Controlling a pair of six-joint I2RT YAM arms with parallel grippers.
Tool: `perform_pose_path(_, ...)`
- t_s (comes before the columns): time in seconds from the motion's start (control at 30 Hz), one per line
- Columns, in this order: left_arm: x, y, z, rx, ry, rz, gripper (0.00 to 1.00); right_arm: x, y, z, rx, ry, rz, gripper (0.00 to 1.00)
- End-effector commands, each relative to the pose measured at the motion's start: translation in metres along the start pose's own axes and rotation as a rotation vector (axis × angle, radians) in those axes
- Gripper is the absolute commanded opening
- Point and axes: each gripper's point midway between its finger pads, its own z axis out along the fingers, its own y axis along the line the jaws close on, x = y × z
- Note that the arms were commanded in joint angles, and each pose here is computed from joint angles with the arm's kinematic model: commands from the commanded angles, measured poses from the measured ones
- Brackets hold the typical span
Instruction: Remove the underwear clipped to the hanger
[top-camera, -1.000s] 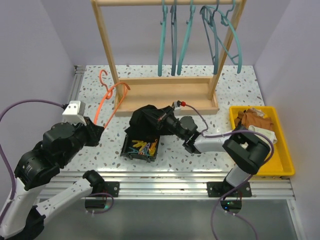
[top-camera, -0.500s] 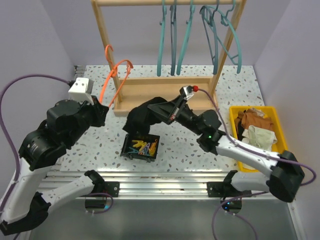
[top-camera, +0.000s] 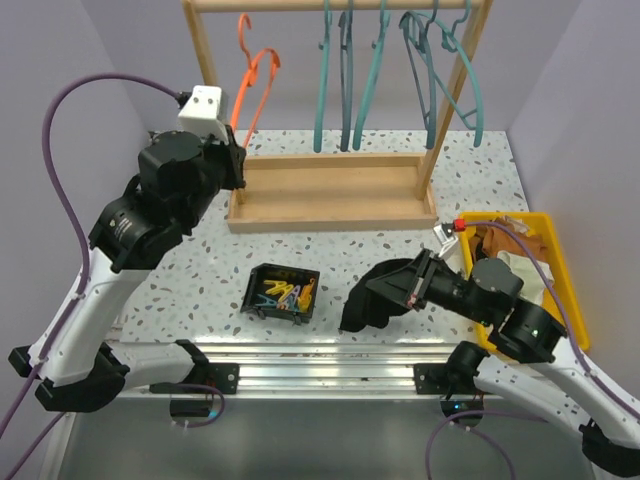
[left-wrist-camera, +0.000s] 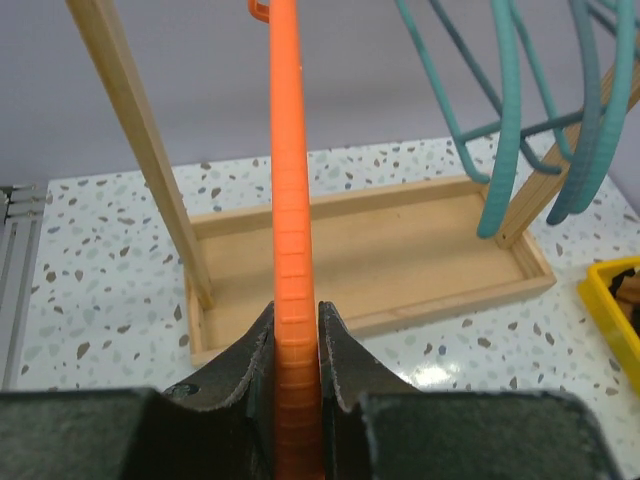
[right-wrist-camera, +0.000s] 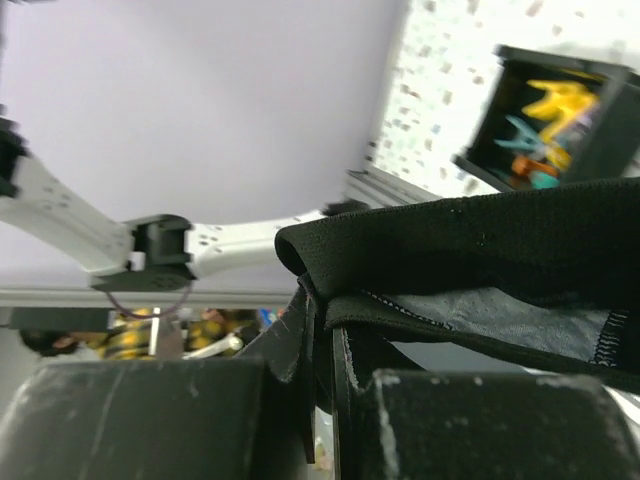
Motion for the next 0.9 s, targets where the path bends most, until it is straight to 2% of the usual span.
perform_pose_path(0.0,-0.072,0.004,-0.014,-0.008,-0.252,-0.05,0.0,0.011,-0.052,-0.023,0.205,0.021,-0.032,0.0)
perform_pose_path(0.3,-0.081,0.006,0.026,-0.056,-0.261,-0.017,0.0,0.009,-0.058,-0.043,0.244,-0.006,-0.052,0.0)
perform_pose_path(0.5,-0.085,0.012,0.058,-0.032,-0.252,-0.042,0.0,0.006,-0.055,-0.055,0.245,-0.028,-0.061,0.0)
perform_pose_path(0.7,-0.076,0.001,0.083,0.007,-0.215,-0.045,0.0,0.001,-0.054,-0.072,0.252,-0.067,-0.058,0.0)
perform_pose_path(0.87,-0.076,-0.008,0.086,0.05,-0.211,-0.072,0.0,-0.012,-0.072,-0.091,0.406,-0.129,-0.074,0.0)
